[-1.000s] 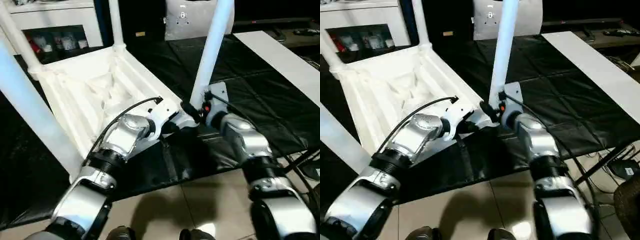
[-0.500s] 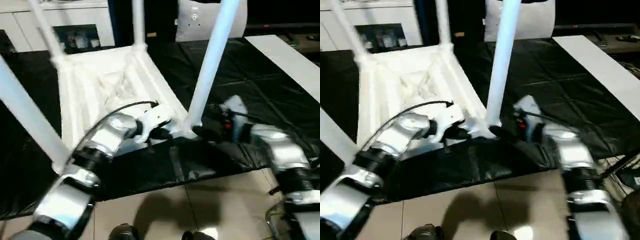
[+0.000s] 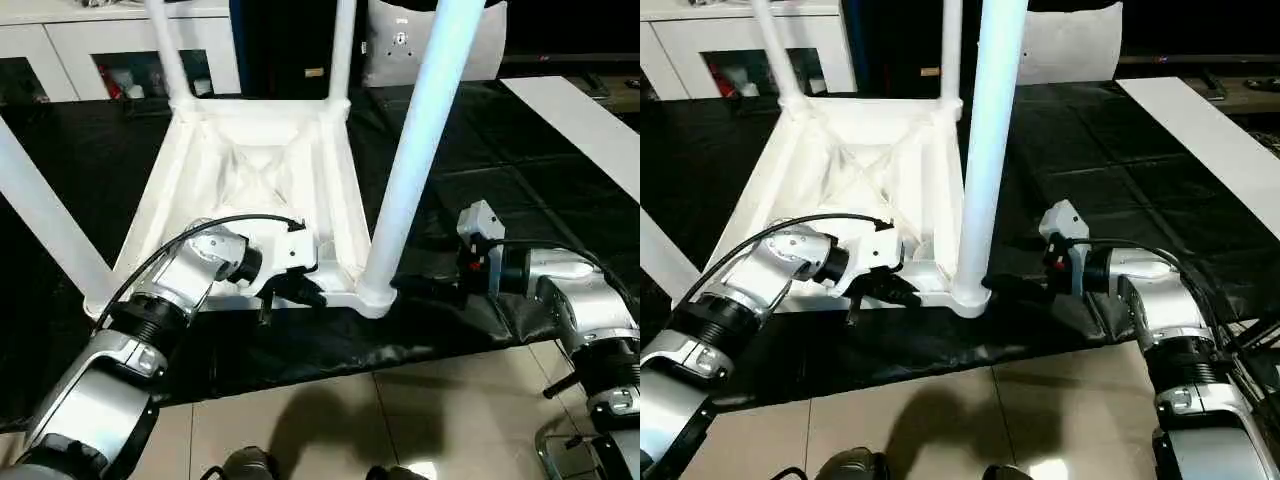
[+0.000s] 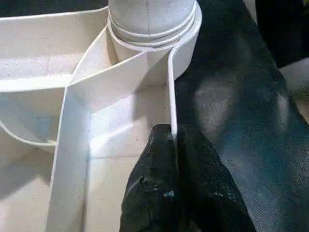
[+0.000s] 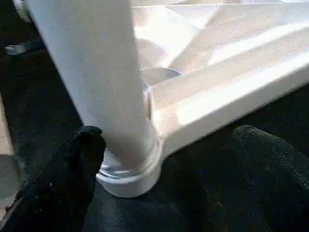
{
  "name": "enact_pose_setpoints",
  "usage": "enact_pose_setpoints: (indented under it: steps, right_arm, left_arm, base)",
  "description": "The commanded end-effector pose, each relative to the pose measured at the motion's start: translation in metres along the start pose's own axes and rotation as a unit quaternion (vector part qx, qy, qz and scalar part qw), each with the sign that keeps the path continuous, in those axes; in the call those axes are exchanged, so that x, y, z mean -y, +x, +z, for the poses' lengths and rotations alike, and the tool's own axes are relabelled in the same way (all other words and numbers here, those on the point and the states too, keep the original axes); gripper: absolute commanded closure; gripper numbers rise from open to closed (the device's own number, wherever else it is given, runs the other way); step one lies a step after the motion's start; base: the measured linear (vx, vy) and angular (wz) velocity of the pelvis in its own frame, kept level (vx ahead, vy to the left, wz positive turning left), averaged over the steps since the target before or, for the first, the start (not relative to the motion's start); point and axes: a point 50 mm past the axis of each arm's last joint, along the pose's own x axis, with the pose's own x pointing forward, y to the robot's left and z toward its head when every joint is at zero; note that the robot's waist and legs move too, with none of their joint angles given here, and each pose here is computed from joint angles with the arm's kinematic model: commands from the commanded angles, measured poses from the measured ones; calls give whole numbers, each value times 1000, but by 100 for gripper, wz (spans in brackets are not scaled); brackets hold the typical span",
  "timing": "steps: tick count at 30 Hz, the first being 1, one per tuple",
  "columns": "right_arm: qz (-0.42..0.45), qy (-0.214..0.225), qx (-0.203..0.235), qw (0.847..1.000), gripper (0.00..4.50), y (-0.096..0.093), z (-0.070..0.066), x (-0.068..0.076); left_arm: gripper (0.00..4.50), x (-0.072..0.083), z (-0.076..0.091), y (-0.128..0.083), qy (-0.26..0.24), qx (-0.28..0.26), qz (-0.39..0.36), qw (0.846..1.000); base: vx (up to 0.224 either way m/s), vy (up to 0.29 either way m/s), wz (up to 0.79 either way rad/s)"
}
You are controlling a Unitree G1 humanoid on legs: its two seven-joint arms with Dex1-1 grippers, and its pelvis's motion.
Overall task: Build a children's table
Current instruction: Rotate leg to tighten
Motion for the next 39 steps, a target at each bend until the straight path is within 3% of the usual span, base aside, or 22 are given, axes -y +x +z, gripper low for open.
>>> enact_pose_setpoints:
  steps: [1,9,24,31,34,36,39]
  right_arm:
    - [22,-5,15,1000,39,5,6,-3]
    - [65,11,38,997,109,12,9,-9]
    - [90,51,40,994,243,27,6,-14]
    - [91,67,56,992,253,31,6,-20]
    - [60,68,43,995,253,35,4,-19]
    - [-29,63,41,997,253,45,7,-8]
    - [-148,117,43,981,255,57,14,9]
  left_arm:
    - [450,8,13,12,39,9,-45,998]
    - [450,10,14,12,46,14,-58,997]
    - [450,13,10,11,39,10,-63,997]
    - [450,11,15,15,15,33,-38,999]
    - [450,8,17,17,-5,33,-13,999]
    - [450,1,19,21,-35,25,35,998]
    - [450,-10,34,29,-86,55,105,989]
  base:
    - [0,0,0]
    - [0,0,0]
    - [0,0,0]
    - [0,0,0]
    - [0,0,0]
    - [0,0,0]
    - [0,0,0]
